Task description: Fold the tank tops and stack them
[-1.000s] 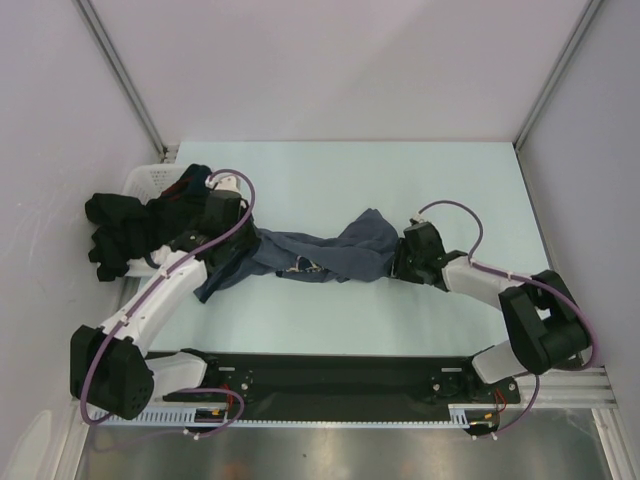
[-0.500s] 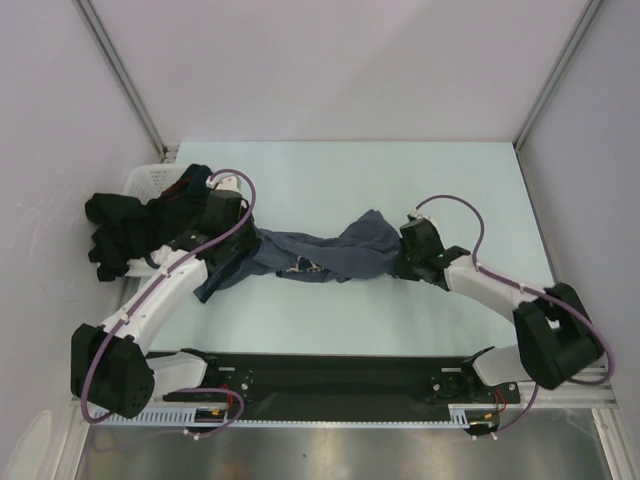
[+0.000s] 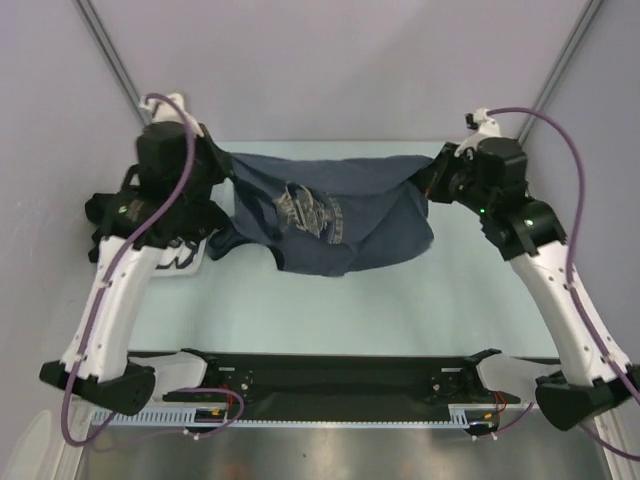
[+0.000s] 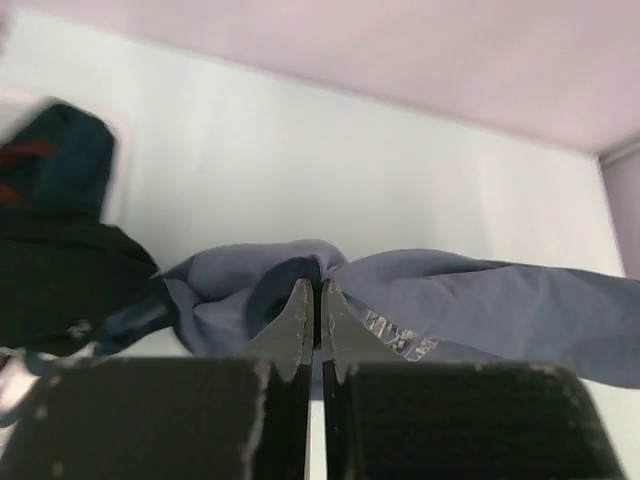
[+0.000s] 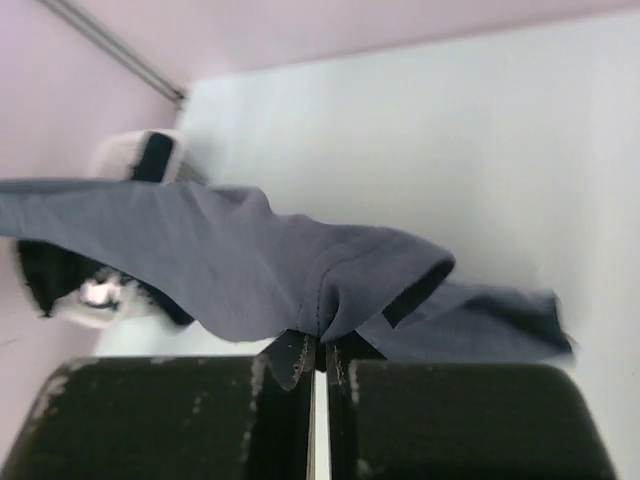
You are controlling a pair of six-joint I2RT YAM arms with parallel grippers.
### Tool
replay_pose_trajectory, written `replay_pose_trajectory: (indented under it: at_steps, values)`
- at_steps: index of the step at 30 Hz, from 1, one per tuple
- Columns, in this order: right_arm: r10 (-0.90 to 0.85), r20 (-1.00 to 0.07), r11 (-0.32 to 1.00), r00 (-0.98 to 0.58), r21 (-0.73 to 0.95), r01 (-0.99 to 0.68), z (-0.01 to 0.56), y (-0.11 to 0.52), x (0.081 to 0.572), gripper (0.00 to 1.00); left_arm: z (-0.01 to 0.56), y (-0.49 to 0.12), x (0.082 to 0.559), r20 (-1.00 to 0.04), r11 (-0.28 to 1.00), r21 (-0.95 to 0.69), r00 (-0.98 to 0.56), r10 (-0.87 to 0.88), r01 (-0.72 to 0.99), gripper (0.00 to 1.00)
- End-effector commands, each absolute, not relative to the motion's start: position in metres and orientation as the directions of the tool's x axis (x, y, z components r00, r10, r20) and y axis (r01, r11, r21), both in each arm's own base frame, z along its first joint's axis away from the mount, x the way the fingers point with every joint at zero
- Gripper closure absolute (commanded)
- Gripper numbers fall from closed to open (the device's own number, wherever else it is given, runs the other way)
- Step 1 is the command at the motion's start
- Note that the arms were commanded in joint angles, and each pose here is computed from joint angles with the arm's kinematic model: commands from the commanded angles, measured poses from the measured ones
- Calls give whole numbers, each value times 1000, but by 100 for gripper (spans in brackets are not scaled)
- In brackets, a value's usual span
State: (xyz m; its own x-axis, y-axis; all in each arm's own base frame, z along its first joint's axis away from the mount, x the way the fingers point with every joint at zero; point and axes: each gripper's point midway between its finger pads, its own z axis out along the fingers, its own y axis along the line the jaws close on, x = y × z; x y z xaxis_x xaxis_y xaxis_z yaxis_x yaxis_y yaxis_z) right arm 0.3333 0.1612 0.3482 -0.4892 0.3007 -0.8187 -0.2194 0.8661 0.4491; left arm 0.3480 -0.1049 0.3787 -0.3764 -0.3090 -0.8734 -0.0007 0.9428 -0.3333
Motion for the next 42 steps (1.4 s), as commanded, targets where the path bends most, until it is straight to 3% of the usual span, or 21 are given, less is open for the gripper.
replay_pose_trajectory:
  at_steps: [1,5,11,14,20,23,26,30,35,40,41,42]
  values:
    - [311,-868,813,-386,454,-365,428,154,274,100,465,-60,288,-930,950,-310,-193,-312,-42,100]
    - [371,-877,729,-306,479,-489,483,149,214,100,528,-56,219,-922,913,-387,-39,-385,129,100]
    - [430,-851,600,-302,519,-609,507,145,138,100,543,-54,146,-886,852,-436,30,-463,289,100]
    - [438,-845,605,-307,530,-594,503,138,126,100,543,-58,142,-882,840,-436,32,-471,324,100]
    - [405,-859,720,-313,511,-469,481,131,172,100,516,-93,218,-901,847,-431,-93,-425,311,100]
    - [376,-863,835,-337,473,-280,445,119,229,100,489,-112,271,-902,858,-431,-163,-400,278,100]
    - [350,-850,892,-393,431,-136,394,110,288,100,425,-136,325,-884,867,-434,-298,-359,244,100]
    - [407,-765,865,-499,499,-59,312,104,335,100,341,-161,374,-839,857,-471,-408,-361,211,100]
    - [484,-727,851,-487,522,66,257,68,392,100,251,-185,434,-784,861,-487,-506,-358,145,100]
    - [549,-668,817,-502,555,155,215,38,447,100,201,-213,502,-747,868,-482,-575,-334,123,100]
    - [561,-659,811,-501,559,173,208,33,456,100,221,-215,508,-765,862,-486,-546,-341,142,100]
    - [573,-652,804,-497,565,187,204,26,465,100,193,-220,523,-746,873,-473,-583,-323,122,100]
